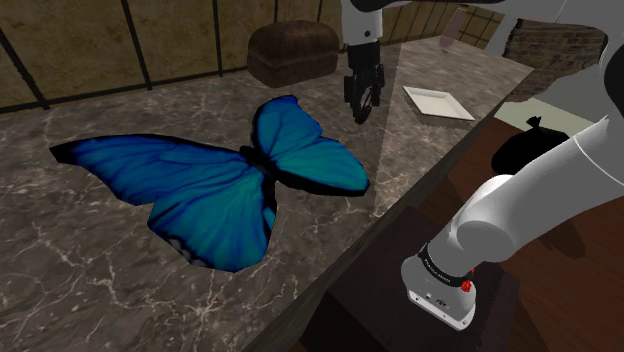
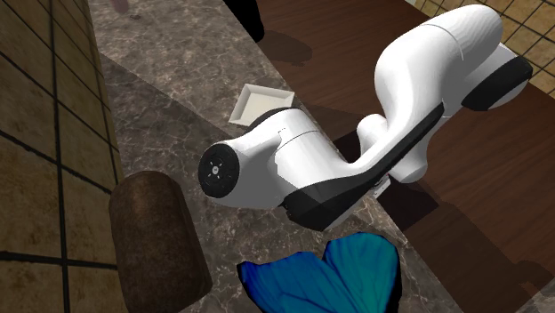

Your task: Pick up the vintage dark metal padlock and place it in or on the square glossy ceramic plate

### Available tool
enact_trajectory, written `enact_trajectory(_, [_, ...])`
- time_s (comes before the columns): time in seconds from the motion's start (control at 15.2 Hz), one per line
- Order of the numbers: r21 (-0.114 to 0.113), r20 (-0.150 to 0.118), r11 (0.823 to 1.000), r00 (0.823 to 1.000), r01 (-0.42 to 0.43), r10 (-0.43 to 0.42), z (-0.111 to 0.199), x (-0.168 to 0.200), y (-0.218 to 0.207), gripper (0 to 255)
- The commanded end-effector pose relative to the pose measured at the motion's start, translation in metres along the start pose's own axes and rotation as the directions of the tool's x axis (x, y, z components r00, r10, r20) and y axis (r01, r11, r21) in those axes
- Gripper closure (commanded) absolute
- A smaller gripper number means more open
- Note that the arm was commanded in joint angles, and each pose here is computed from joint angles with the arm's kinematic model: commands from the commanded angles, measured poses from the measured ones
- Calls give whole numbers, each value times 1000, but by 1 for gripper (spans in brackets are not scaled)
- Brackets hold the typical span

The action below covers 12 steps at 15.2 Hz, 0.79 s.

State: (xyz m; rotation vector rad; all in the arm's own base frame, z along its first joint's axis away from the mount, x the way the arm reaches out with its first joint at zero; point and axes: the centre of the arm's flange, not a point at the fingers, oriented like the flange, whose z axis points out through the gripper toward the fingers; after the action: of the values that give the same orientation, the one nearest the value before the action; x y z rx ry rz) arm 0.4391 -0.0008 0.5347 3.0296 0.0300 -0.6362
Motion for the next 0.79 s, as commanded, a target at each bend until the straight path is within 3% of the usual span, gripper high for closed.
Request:
enact_trajectory(0.0, [0,0,1000,1000,0,0,1,0,0,0])
enact_trajectory(0.2, [0,0,1000,1000,0,0,0,0,0,0])
enact_trajectory(0.26, [0,0,1000,1000,0,0,0,0,0,255])
enact_trajectory(0.73, [0,0,1000,1000,0,0,0,0,0,255])
